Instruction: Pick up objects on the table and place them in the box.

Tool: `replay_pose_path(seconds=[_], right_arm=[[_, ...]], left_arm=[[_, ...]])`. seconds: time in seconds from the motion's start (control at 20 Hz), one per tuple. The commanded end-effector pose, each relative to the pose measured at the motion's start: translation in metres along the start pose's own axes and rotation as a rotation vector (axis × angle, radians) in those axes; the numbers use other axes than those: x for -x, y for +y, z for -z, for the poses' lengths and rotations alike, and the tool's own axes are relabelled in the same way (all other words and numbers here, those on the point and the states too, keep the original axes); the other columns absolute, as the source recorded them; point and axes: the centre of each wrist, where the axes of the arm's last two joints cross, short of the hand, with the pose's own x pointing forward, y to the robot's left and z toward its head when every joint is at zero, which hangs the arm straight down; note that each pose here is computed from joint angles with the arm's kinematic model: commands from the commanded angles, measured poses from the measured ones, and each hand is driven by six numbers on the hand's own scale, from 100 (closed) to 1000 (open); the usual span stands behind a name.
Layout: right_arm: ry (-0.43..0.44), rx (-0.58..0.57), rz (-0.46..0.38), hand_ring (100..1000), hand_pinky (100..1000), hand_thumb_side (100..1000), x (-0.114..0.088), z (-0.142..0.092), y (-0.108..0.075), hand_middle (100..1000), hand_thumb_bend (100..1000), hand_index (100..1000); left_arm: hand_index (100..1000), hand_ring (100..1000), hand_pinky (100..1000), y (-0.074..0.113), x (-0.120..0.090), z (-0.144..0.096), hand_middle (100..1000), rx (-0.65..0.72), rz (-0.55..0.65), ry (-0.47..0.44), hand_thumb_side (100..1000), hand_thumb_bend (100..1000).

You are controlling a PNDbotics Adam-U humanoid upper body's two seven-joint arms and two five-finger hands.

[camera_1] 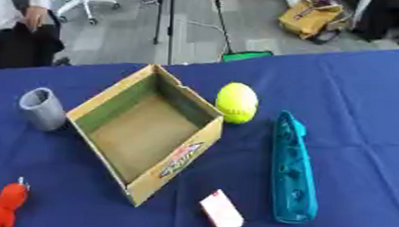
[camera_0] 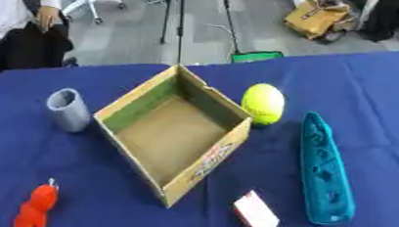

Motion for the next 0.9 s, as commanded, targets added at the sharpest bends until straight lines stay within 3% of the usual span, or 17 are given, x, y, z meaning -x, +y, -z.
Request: replay_pose_path(seconds=[0.05, 0.35, 0.5, 0.65, 0.8, 0.85, 0.9], right_arm=[[0.025, -0.116, -0.147, 862, 858, 1000, 0.001, 0.011, -0.007, 859, 100, 861], [0.119, -0.444, -0.338, 894, 874, 977, 0.000, 0.008, -0.008, 869, 158, 890], [0.127, -0.559, -0.380, 915, 888, 979, 0.000, 0.009, -0.009, 881, 189, 911], [0.160, -0.806, -0.421, 926, 896, 962, -0.001, 0.001, -0.009, 886, 230, 919], [0.190, -0.899, -0.433, 926, 896, 961, -0.002, 0.002, -0.009, 886, 233, 919], [0.210, -0.955, -0.449, 907, 883, 939, -0.002, -0.001, -0.010, 859, 311, 892], [0.236, -1.003, -0.464, 907, 883, 939, -0.002, -0.002, -0.010, 859, 311, 892]], left_arm=[[1000, 975, 914, 0.005, -0.004, 0.010, 1000, 0.005, 0.016, -0.041, 1000, 100], [1000, 975, 914, 0.004, -0.004, 0.010, 1000, 0.014, 0.018, -0.041, 1000, 100], [1000, 975, 914, 0.004, -0.004, 0.010, 1000, 0.020, 0.019, -0.040, 1000, 100], [1000, 975, 913, 0.005, -0.004, 0.010, 1000, 0.027, 0.020, -0.043, 1000, 100], [1000, 975, 913, 0.005, -0.004, 0.010, 1000, 0.031, 0.021, -0.042, 1000, 100], [1000, 975, 913, 0.005, -0.004, 0.011, 1000, 0.032, 0.021, -0.044, 1000, 100], [1000, 975, 913, 0.004, -0.004, 0.011, 1000, 0.033, 0.021, -0.044, 1000, 100]])
